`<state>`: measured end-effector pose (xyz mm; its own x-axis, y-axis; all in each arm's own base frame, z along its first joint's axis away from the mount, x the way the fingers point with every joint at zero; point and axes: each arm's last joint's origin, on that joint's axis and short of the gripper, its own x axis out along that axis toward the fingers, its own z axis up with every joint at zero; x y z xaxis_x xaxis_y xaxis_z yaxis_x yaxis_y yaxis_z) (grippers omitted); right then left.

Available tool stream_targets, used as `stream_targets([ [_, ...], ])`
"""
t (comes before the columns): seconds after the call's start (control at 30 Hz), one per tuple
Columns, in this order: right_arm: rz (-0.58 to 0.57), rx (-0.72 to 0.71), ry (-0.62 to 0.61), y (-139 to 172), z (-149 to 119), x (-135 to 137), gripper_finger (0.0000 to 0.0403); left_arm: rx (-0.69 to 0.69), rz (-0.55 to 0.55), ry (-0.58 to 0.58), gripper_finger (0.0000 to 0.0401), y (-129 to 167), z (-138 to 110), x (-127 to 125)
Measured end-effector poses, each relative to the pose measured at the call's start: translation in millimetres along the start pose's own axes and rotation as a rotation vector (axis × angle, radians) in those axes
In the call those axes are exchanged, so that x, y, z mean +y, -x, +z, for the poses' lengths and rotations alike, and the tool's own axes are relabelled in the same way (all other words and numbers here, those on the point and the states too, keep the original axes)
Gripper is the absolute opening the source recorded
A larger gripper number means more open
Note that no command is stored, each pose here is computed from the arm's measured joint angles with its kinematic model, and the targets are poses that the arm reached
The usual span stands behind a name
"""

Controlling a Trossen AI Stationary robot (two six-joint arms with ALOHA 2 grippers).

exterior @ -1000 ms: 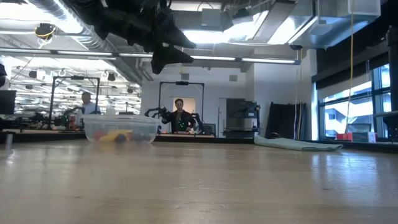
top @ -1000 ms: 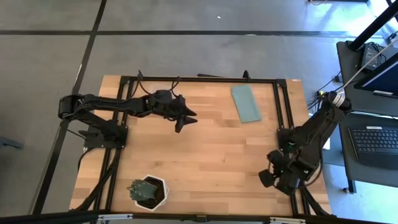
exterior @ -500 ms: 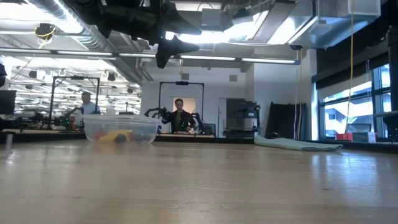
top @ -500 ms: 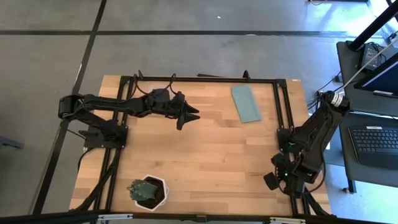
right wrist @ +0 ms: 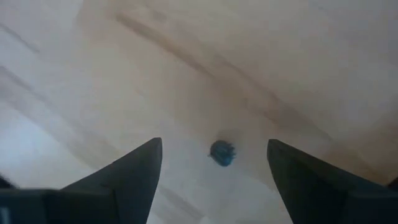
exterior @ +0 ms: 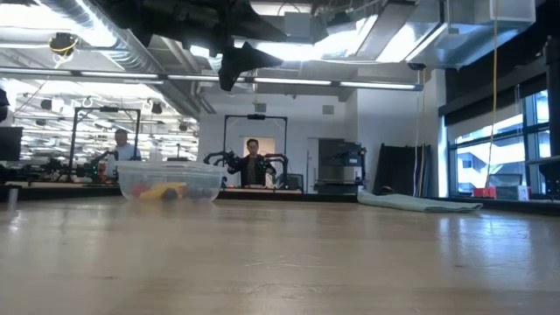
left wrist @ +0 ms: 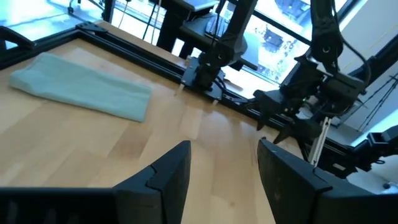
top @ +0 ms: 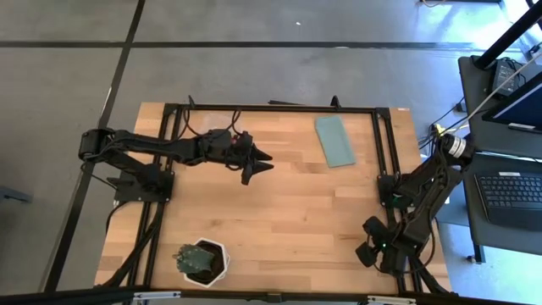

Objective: Pick and placing Produce into tupperware
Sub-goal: Put the blueberry into the transparent bin

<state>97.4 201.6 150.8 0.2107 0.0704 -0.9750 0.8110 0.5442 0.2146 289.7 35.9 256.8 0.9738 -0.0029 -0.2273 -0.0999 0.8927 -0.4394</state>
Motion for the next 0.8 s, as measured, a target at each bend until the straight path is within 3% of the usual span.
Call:
stream_targets([
  [0.2,-0.056,0.023,0.026,-9,-3,0,0.0291,-0.015,-0.020,-0.006,0.0176,0,0,-5],
  [0.57,-0.054,0.044,0.017,-8,-4,4,0.0291,-0.015,-0.023,-0.009,0.0176,-1,-3,-11],
  [0.8,-0.055,0.051,0.009,-7,-4,4,0.0260,-0.015,-0.021,-0.009,0.0176,-1,-3,-11],
])
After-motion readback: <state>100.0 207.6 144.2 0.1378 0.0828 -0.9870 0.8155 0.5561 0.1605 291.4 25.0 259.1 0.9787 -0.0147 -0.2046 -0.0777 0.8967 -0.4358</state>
